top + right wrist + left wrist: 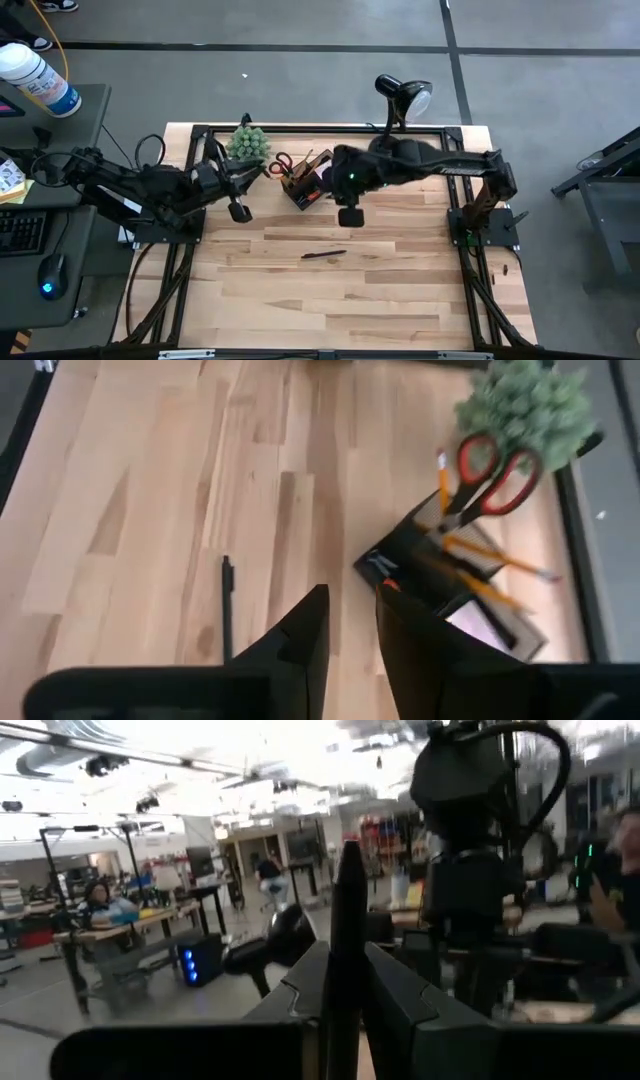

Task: Pick and place office supplies into organizer
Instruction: Put the top black pen into the black desk organizer

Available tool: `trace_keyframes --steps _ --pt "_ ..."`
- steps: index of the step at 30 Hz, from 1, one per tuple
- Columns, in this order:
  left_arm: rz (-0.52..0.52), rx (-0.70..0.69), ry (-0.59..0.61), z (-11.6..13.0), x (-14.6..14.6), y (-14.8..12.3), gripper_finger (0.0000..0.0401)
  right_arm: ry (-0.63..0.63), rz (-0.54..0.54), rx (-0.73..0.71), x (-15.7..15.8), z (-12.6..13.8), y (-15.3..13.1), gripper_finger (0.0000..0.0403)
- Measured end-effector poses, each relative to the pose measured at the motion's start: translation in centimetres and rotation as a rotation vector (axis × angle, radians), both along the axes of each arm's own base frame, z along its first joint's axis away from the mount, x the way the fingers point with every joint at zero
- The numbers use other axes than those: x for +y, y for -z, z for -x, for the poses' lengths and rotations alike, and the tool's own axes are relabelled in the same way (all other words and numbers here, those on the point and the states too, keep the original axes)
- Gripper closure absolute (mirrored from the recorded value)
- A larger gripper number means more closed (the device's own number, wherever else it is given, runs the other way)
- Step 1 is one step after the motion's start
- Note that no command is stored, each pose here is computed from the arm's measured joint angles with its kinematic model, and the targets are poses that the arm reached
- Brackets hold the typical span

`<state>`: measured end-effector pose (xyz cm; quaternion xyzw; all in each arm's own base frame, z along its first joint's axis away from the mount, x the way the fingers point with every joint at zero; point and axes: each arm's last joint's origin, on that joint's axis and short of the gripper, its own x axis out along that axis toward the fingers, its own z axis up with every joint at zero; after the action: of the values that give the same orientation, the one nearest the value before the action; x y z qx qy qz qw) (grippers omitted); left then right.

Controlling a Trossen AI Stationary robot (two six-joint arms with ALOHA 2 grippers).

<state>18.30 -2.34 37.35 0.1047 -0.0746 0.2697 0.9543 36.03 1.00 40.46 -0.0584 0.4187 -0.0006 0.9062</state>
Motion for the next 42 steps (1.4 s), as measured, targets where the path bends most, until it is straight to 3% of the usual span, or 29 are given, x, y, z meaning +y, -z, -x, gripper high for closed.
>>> trace_keyframes --steps 8,14,21,28,32,42 --pt "0.07 0.088 -0.011 -0.8 1.8 1.5 0.0378 0.091 -0.084 -0.006 1.3 0.7 6.1 0.0362" --pt "0.087 0.127 -0.005 -2.3 3.4 2.4 0.0374 0.235 -0.118 -0.064 2.2 2.9 8.0 0.0399" --pt "0.132 0.23 0.028 -5.4 5.4 5.1 0.0381 0.394 -0.16 -0.181 3.5 5.1 8.6 0.04" --pt "0.171 0.264 0.027 -7.8 7.9 7.4 0.0378 0.375 -0.212 -0.244 5.6 5.7 8.9 0.04" --pt "0.237 0.228 -0.035 -8.6 9.9 8.3 0.038 0.368 -0.188 -0.278 6.9 5.9 8.7 0.0401" --pt "0.343 0.292 -0.138 -9.6 12.9 11.5 0.0376 0.394 -0.148 -0.301 7.3 6.1 8.6 0.0401"
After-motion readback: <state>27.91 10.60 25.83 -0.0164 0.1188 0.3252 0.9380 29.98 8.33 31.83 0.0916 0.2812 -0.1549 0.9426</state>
